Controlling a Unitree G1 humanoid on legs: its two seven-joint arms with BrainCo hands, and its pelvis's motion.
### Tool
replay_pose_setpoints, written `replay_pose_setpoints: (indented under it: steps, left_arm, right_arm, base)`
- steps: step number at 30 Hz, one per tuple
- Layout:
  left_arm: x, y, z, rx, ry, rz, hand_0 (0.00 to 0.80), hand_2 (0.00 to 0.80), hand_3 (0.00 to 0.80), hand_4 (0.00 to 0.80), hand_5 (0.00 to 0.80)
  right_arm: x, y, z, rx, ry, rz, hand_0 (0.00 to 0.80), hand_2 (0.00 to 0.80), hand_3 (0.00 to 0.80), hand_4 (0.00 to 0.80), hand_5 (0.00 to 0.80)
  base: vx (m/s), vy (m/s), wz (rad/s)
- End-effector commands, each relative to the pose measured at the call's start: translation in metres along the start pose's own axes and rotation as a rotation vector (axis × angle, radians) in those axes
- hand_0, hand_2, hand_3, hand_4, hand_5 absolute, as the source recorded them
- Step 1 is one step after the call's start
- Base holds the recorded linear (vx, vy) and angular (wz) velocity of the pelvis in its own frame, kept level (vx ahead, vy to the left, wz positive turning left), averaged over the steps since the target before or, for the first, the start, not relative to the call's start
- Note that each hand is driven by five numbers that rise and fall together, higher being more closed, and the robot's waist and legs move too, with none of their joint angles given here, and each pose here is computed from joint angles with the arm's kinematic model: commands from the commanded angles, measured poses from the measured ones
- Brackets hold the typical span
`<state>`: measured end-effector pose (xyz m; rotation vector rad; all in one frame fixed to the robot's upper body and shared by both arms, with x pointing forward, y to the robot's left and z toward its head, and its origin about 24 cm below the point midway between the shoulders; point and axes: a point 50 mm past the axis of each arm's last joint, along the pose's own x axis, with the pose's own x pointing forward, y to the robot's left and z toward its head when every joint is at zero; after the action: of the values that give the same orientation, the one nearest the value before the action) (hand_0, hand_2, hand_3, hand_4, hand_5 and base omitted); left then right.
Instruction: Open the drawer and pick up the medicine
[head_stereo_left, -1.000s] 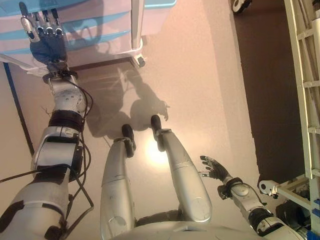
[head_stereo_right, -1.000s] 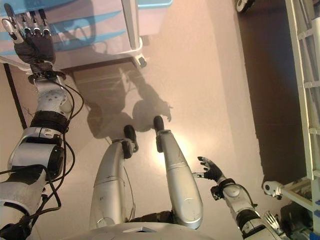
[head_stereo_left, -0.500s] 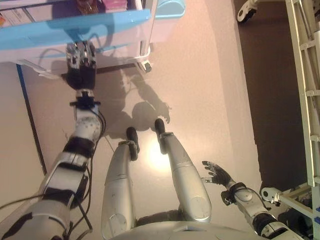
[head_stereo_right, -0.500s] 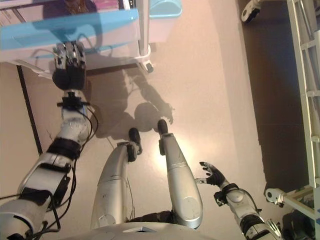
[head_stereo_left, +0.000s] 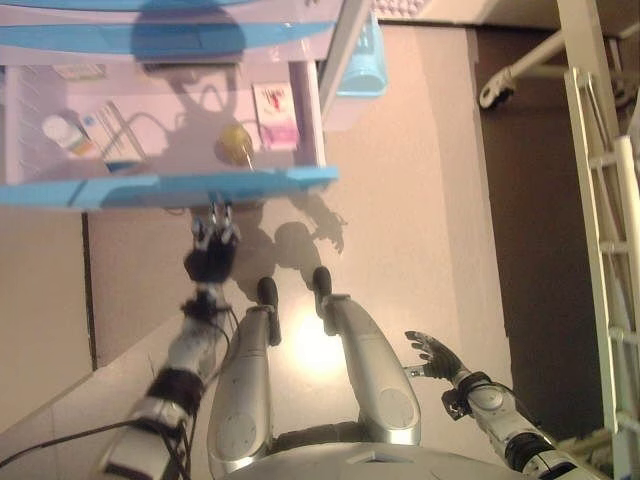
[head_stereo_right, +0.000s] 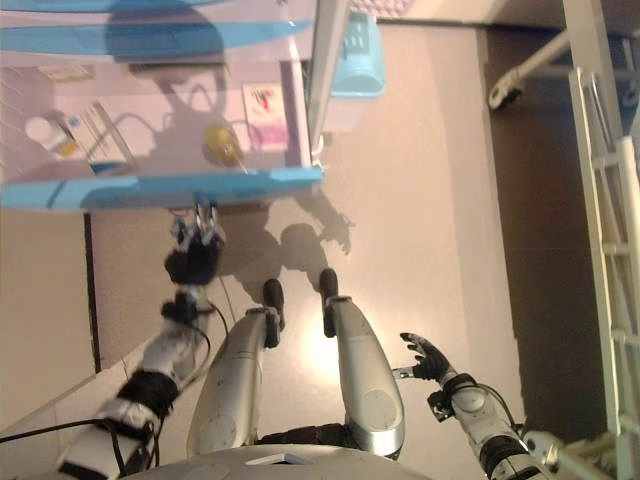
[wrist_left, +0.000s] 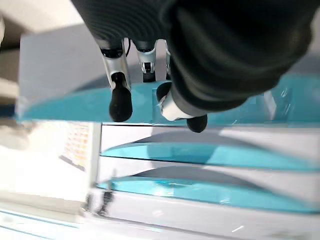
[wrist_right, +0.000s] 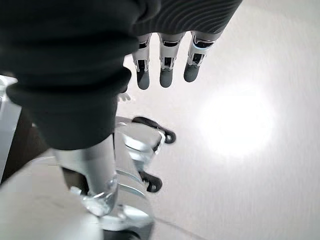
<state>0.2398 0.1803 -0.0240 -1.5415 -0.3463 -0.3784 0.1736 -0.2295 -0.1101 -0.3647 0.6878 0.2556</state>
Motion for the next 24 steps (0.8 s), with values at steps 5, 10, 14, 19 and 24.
replay_pose_setpoints:
  steps: [5, 10, 14, 19, 24]
  left_arm:
    - [-0.073, 0.001, 0.038, -0.094, -0.077, -0.071, 0.8, 0.8, 0.8, 0.8, 0.8]
    - [-0.147, 0.021, 0.035, -0.087, -0.09, 0.417, 0.8, 0.8, 0.8, 0.8, 0.8]
    - [-0.187, 0.029, 0.04, 0.033, -0.032, 0.78, 0.8, 0.8, 0.8, 0.8, 0.8]
    - [-0.218, 0.032, 0.074, 0.438, -0.019, 1.251, 0.0, 0.0, 0.0, 0.0, 0.0]
    - [-0.215, 0.032, 0.086, 0.731, 0.127, 1.412, 0.0, 0.0, 0.0, 0.0, 0.0]
  right_arm:
    - [-0.005, -0.023, 0.003, -0.027, -0.023, -0.041, 0.0, 0.0, 0.0, 0.0, 0.0]
    - [-0.01, -0.027, -0.013, -0.004, 0.014, -0.065, 0.0, 0.0, 0.0, 0.0, 0.0]
    - [-0.015, -0.03, -0.024, 0.031, 0.05, -0.1, 0.0, 0.0, 0.0, 0.0, 0.0]
    - [-0.022, -0.035, -0.039, 0.066, 0.109, -0.187, 0.0, 0.0, 0.0, 0.0, 0.0]
    - [-0.03, -0.045, -0.047, 0.054, 0.137, -0.36, 0.0, 0.0, 0.0, 0.0, 0.0]
  base:
    - [-0.066, -0.097, 0.61]
    - [-0.029, -0.12, 0.19]
    - [0.016, -0.02, 0.3]
    - [0.054, 0.037, 0.33]
    - [0.088, 0.063, 0.17]
